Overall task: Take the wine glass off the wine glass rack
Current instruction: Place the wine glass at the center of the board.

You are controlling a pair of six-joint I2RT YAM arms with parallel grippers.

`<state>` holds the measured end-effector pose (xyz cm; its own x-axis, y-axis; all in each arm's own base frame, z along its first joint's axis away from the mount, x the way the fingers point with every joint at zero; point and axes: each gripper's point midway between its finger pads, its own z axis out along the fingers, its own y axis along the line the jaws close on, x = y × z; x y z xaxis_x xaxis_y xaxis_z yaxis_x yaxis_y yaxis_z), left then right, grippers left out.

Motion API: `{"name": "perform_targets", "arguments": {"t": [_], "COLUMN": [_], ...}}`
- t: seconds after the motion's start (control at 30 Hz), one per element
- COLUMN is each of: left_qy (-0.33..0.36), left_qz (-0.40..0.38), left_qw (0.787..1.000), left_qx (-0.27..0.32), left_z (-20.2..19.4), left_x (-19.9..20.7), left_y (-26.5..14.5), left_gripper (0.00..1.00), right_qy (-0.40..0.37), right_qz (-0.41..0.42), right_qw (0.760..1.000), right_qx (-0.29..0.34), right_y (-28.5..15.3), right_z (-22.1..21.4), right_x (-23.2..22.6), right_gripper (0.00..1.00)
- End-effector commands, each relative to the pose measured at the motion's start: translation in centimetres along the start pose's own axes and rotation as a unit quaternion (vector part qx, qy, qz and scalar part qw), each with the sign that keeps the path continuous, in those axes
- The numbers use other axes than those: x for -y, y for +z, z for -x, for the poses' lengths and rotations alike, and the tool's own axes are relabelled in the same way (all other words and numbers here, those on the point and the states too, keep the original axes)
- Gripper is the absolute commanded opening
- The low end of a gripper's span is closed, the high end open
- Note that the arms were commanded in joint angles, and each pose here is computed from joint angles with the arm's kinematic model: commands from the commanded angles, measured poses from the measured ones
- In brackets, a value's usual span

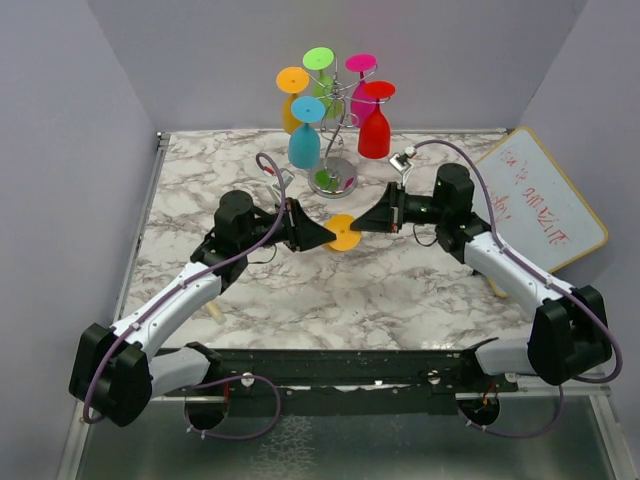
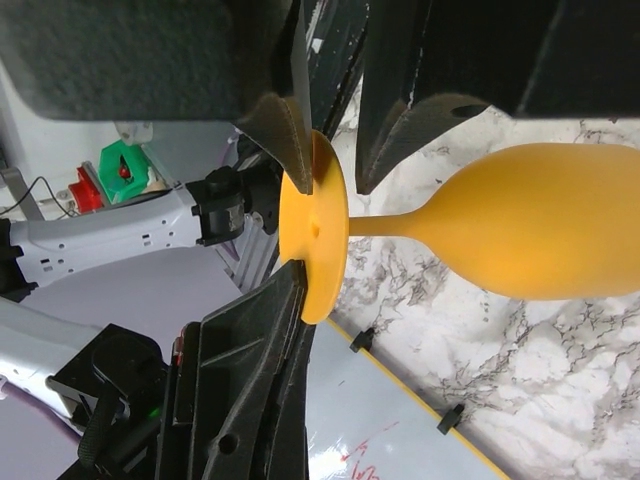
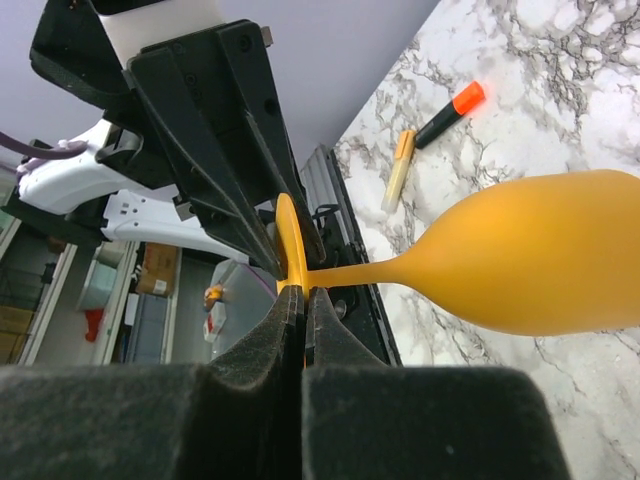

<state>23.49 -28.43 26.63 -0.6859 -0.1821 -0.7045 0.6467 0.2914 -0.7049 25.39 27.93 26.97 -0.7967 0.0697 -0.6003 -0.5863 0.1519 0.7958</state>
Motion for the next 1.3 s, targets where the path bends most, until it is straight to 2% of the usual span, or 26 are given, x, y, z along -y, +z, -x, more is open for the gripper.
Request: {"name": "perform_targets", "arguments": {"t": [0.0, 0.17, 0.23, 0.33, 0.47, 0.57, 0.73, 0.87, 0.93, 1.03, 1.1, 1.2, 1.27], "left_qy": [0.023, 0.038, 0.043, 0.047, 0.053, 0.047, 0.037, 0.034, 0.033, 0.031, 0.034, 0.042, 0.056], "left_qz": [-0.028, -0.052, -0.073, -0.09, -0.098, -0.099, -0.094, -0.094, -0.09, -0.085, -0.084, -0.087, -0.087], "left_qw": [0.999, 0.998, 0.996, 0.995, 0.993, 0.994, 0.994, 0.995, 0.995, 0.995, 0.995, 0.995, 0.994], "left_qx": [0.001, 0.02, 0.016, 0.019, 0.033, 0.029, 0.026, 0.025, 0.028, 0.031, 0.031, 0.026, 0.024], "left_z": [0.6, 1.6, 1.8, 1.8, 2.1, 2.1, 2.2, 2.2, 2.2, 2.0, 1.9, 1.3, 0.6], "left_x": [1.6, 3.1, 4.1, 5.1, 5.9, 5.9, 5.5, 5.5, 5.4, 5.1, 5.1, 5.1, 4.9], "left_y": [-0.1, -0.3, -0.4, -0.6, -0.7, -0.3, 0.5, 0.7, 0.7, 0.8, 0.7, 0.4, 0.0], "left_gripper": [0.23, 0.08, 0.06, 0.09, 0.09, 0.19, 0.21, 0.11, 0.01, 0.0, 0.0, 0.0, 0.0], "right_qy": [-0.004, 0.017, 0.024, 0.048, 0.041, 0.031, 0.015, 0.009, 0.011, 0.015, 0.01, 0.002, -0.022], "right_qz": [0.006, -0.028, -0.032, -0.012, -0.007, -0.001, 0.004, -0.003, 0.0, -0.004, -0.005, -0.028, -0.033], "right_qw": [1.0, 0.999, 0.999, 0.998, 0.999, 0.999, 0.999, 1.0, 0.999, 0.999, 0.999, 0.999, 0.999], "right_qx": [-0.005, -0.02, -0.015, -0.03, -0.032, -0.033, -0.036, -0.029, -0.034, -0.041, -0.041, -0.033, -0.025], "right_y": [-0.3, -0.9, -1.1, -1.1, -1.2, -1.2, -1.1, -1.2, -1.3, -1.4, -1.4, -1.5, -1.8], "right_z": [0.6, 1.4, 1.7, 1.2, 0.3, 0.3, 0.6, 0.4, 0.0, -0.5, -0.6, -0.6, -0.5], "right_x": [-1.8, -3.7, -4.5, -5.6, -5.7, -5.8, -6.1, -5.8, -5.7, -5.4, -5.2, -4.6, -4.8], "right_gripper": [0.01, 0.0, 0.01, 0.0, 0.0, 0.0, 0.0, 0.0, 0.01, 0.0, 0.08, 0.31, 0.43]}}
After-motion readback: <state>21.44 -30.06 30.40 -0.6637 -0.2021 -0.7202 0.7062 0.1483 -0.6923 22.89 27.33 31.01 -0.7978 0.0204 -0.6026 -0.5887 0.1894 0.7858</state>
